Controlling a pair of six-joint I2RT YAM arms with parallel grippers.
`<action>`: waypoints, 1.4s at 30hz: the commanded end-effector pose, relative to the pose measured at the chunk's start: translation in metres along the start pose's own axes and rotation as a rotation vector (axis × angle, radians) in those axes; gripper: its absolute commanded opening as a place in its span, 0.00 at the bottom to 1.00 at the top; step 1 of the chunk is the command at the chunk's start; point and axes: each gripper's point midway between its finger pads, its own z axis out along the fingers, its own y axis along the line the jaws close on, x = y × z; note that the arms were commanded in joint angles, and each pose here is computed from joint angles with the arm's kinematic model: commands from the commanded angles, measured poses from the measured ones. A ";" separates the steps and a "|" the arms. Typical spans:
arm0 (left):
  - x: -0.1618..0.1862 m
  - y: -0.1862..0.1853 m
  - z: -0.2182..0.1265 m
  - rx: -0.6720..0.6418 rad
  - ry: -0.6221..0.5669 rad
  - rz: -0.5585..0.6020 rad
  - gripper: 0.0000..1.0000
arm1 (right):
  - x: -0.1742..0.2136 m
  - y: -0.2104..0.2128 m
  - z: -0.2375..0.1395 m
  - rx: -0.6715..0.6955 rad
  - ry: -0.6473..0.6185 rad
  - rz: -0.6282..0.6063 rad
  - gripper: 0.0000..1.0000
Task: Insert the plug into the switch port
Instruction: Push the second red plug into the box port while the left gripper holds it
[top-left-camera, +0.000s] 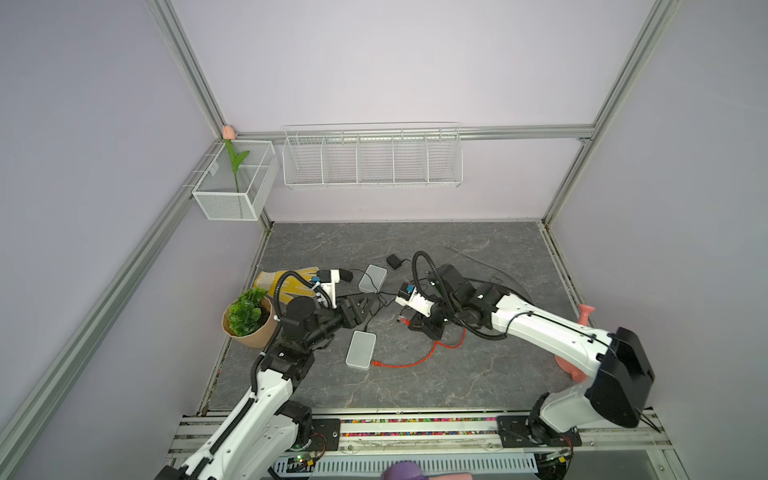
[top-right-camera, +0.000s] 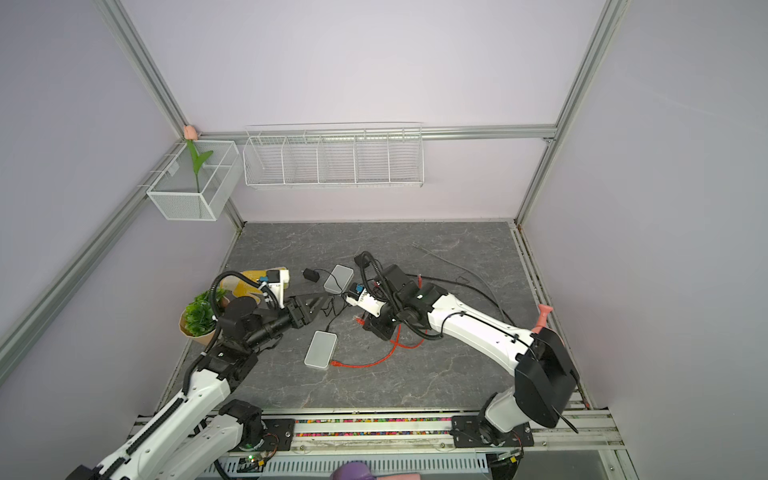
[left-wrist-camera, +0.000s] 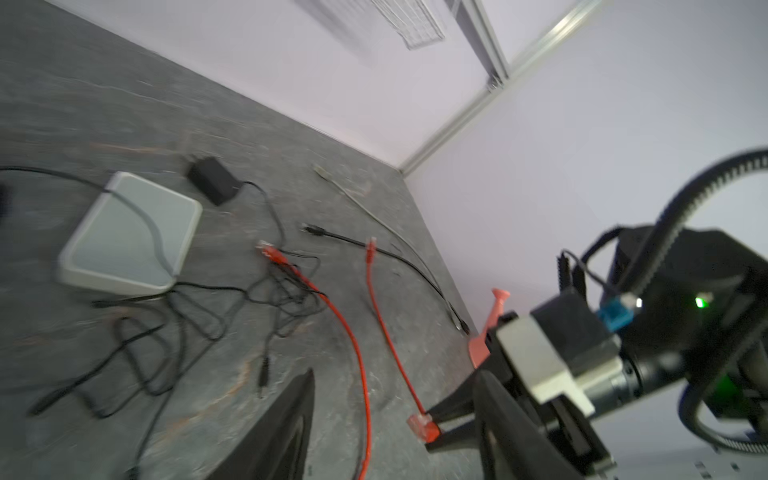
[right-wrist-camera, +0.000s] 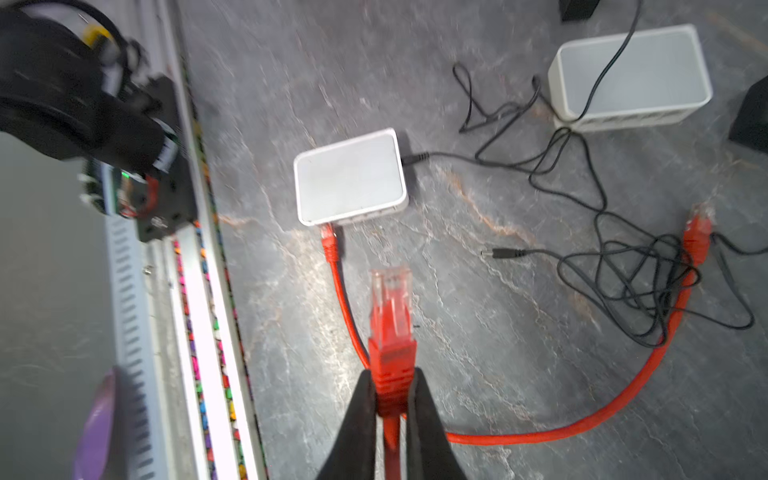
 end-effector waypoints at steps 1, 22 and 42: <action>0.044 0.067 -0.009 -0.244 0.113 -0.149 0.62 | 0.033 -0.017 0.032 0.139 0.178 -0.078 0.07; 0.112 0.142 -0.020 -0.476 0.241 -0.223 0.55 | 0.028 0.030 0.131 0.139 0.264 -0.303 0.07; 0.136 0.151 0.002 -0.431 0.361 -0.305 0.42 | 0.013 0.045 0.137 0.099 0.202 -0.309 0.07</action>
